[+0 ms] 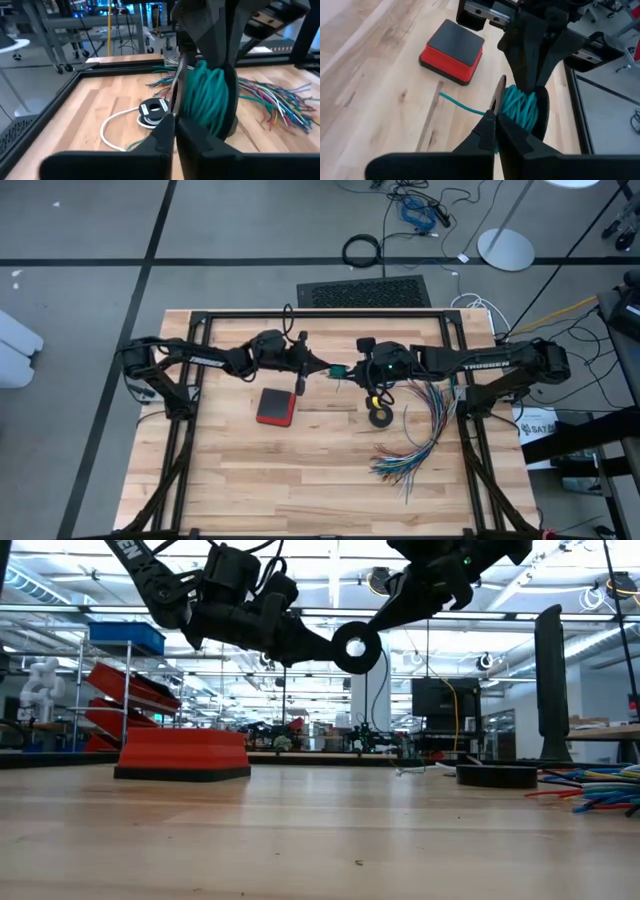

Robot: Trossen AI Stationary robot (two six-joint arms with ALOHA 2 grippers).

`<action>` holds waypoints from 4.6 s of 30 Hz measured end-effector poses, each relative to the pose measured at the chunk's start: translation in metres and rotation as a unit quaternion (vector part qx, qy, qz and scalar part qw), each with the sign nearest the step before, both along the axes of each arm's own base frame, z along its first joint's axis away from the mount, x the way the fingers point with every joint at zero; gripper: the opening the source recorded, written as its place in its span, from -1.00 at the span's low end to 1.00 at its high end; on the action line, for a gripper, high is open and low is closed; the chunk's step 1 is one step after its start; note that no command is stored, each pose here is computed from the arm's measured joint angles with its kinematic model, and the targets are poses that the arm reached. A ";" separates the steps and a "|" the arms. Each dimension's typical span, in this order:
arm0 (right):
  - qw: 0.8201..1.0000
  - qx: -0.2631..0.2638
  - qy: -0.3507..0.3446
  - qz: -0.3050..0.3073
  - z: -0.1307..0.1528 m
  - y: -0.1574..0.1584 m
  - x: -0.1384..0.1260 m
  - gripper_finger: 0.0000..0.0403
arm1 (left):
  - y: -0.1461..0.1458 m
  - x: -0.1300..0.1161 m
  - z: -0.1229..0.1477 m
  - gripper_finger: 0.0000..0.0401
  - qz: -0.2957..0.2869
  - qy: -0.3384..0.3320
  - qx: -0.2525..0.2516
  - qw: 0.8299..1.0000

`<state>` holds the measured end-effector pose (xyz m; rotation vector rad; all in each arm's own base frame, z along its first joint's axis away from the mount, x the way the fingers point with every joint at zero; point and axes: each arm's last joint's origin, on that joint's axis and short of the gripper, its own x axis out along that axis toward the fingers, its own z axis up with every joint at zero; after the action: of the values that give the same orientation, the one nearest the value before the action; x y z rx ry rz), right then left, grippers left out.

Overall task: Coiling cords
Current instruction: Uncoil the green wire cable from the spool

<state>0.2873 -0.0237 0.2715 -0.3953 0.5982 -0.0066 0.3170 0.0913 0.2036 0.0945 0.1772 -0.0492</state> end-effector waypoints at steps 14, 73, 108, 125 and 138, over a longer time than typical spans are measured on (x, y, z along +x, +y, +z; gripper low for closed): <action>0.994 -0.033 -0.027 -0.099 0.023 -0.002 -0.023 -0.85 | -0.006 0.002 0.005 -0.99 0.042 -0.008 0.033 0.999; 0.933 0.083 -0.292 -0.196 -0.060 -0.010 -0.029 -0.98 | -0.020 -0.006 0.043 -1.00 0.123 -0.099 0.037 0.987; 0.935 0.056 -0.167 -0.306 -0.063 -0.019 -0.010 -1.00 | -0.013 -0.009 0.042 -1.00 0.211 -0.085 0.036 0.973; 0.937 0.038 -0.271 -0.219 -0.008 0.013 -0.030 -1.00 | -0.005 -0.020 0.027 -1.00 0.301 0.061 0.140 0.941; 0.959 0.077 -0.255 -0.092 -0.020 0.051 -0.018 -1.00 | 0.011 -0.026 0.033 -1.00 0.382 0.051 0.164 0.908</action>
<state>0.2698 0.0271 0.2512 -0.1731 0.1200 -0.2324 0.2912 0.1025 0.2361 0.3528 0.3163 0.7647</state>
